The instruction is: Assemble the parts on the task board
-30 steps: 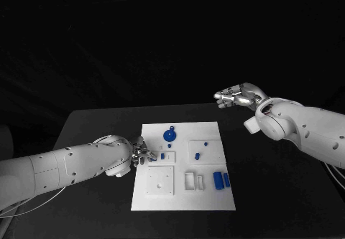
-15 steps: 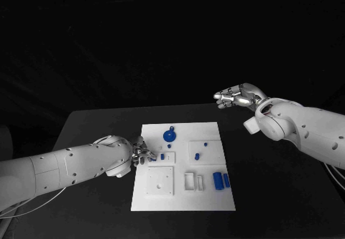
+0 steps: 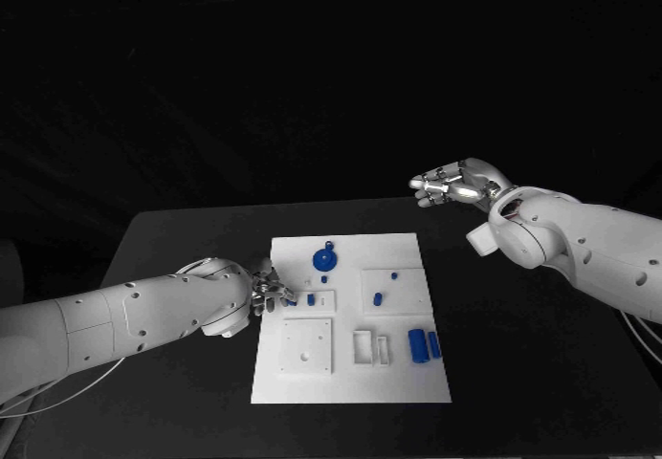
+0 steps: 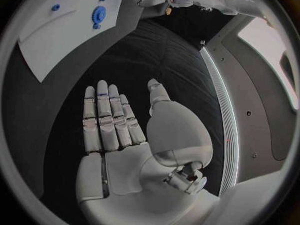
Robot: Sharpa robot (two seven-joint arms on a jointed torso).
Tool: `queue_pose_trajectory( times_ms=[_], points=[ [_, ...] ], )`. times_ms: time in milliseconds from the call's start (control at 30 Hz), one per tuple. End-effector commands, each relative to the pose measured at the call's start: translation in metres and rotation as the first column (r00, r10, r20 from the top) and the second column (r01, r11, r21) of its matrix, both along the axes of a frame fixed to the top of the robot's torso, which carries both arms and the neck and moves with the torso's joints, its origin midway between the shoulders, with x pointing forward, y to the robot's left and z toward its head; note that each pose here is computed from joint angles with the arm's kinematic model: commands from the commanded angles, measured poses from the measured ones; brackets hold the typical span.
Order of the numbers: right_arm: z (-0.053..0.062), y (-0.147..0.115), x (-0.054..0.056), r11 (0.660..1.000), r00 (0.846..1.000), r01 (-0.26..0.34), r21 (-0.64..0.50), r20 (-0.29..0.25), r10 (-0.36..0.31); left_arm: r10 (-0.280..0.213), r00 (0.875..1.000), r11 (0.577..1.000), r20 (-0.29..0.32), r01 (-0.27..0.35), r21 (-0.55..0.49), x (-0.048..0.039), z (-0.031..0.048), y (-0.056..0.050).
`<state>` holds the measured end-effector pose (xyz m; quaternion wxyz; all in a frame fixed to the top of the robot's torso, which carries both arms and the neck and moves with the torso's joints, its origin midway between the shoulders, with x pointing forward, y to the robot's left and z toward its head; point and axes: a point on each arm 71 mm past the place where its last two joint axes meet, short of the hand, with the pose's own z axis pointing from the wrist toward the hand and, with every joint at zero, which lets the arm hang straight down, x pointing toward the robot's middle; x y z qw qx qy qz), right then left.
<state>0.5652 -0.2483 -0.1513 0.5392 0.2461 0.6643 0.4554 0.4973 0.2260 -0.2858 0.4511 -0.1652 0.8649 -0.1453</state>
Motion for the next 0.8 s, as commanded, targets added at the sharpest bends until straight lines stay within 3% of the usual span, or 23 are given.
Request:
queue_pose_trajectory(
  times_ms=[33,333,800],
  points=[
    [-0.0005,0.0018,-0.0005,1.0,1.0,-0.018,0.002,-0.002,0.018,-0.011,1.0,1.0,-0.015,0.011,0.018,-0.0019,-0.0037,-0.0005],
    [-0.0014,0.0017,-0.0007,1.0,1.0,-0.018,0.002,-0.003,0.018,-0.034,0.999,0.999,-0.019,0.034,0.034,-0.0024,-0.004,-0.0022],
    [-0.0018,0.0016,-0.0008,1.0,1.0,-0.017,0.002,-0.004,0.017,-0.098,0.995,0.991,0.033,0.095,0.095,-0.0014,-0.0012,-0.0082]
  ],
)
